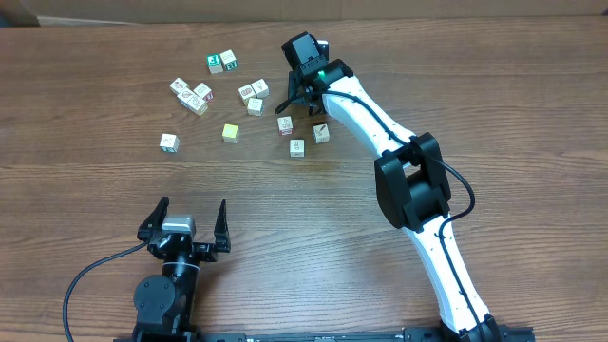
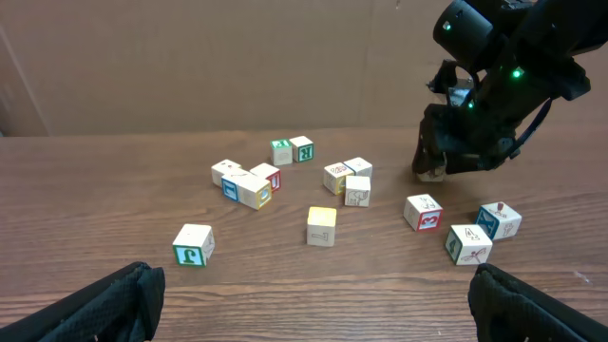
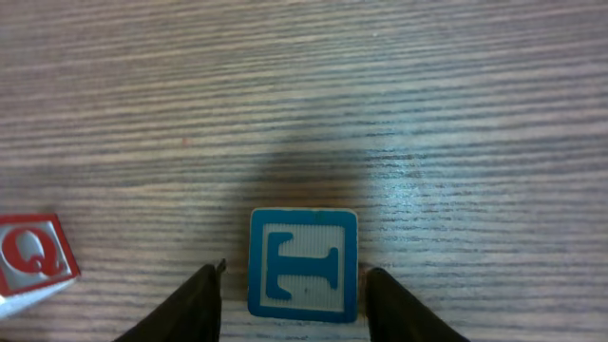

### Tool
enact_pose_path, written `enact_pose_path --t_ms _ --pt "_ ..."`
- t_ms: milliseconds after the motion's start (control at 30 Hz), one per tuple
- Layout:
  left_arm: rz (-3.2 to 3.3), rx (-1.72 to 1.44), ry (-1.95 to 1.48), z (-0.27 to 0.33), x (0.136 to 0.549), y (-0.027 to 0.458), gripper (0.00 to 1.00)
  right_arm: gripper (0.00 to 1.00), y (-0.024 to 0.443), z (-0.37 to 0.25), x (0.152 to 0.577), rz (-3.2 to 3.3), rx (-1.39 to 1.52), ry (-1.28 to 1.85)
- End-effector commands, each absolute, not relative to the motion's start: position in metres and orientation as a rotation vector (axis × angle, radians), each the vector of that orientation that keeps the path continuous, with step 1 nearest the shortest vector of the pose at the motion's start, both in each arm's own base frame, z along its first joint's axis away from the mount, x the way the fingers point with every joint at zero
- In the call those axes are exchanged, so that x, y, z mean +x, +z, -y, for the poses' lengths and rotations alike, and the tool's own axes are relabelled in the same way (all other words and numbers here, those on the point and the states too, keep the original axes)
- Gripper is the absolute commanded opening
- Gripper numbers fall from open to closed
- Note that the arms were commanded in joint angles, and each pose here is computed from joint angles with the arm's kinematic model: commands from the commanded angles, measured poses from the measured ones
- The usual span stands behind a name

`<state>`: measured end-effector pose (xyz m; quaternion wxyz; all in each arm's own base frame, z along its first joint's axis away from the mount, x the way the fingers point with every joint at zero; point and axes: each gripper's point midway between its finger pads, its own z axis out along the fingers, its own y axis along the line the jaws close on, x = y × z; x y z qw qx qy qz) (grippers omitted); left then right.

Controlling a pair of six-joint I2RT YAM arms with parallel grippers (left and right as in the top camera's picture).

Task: Form a tower
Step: 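Lower the right gripper and grasp the blue-faced letter block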

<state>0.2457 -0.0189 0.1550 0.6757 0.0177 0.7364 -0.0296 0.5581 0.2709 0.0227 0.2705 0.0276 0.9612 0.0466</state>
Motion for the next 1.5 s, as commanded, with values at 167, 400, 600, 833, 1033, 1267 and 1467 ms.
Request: enact_pose_path --t_ms 167,400,600,833,1033,1267,1467 --pt "-1.646 0.056 -0.06 0.019 0.245 0.156 1.0 0.41 0.022 -0.266 0.566 -2.564 0.095 0.125" --pt "-1.645 0.055 -0.059 0.019 0.245 0.156 0.99 0.35 0.025 -0.265 0.57 -2.547 0.097 0.122" --pt "-1.646 0.056 -0.06 0.019 0.245 0.156 1.0 0.41 0.025 -0.264 0.57 -2.547 0.1 0.12" --pt "-1.645 0.055 -0.06 0.019 0.245 0.156 1.0 0.35 0.026 -0.26 0.575 -2.533 0.114 0.12" --pt "-1.645 0.055 -0.06 0.019 0.245 0.156 1.0 0.29 0.026 -0.259 0.575 -2.536 0.113 0.119" --pt "-1.645 0.055 -0.06 0.019 0.245 0.156 0.99 0.26 0.041 -0.259 0.574 -2.524 0.033 0.1" --pt "-1.645 0.055 -0.06 0.019 0.245 0.156 0.99 0.25 0.098 -0.259 0.575 -2.451 -0.013 0.12"
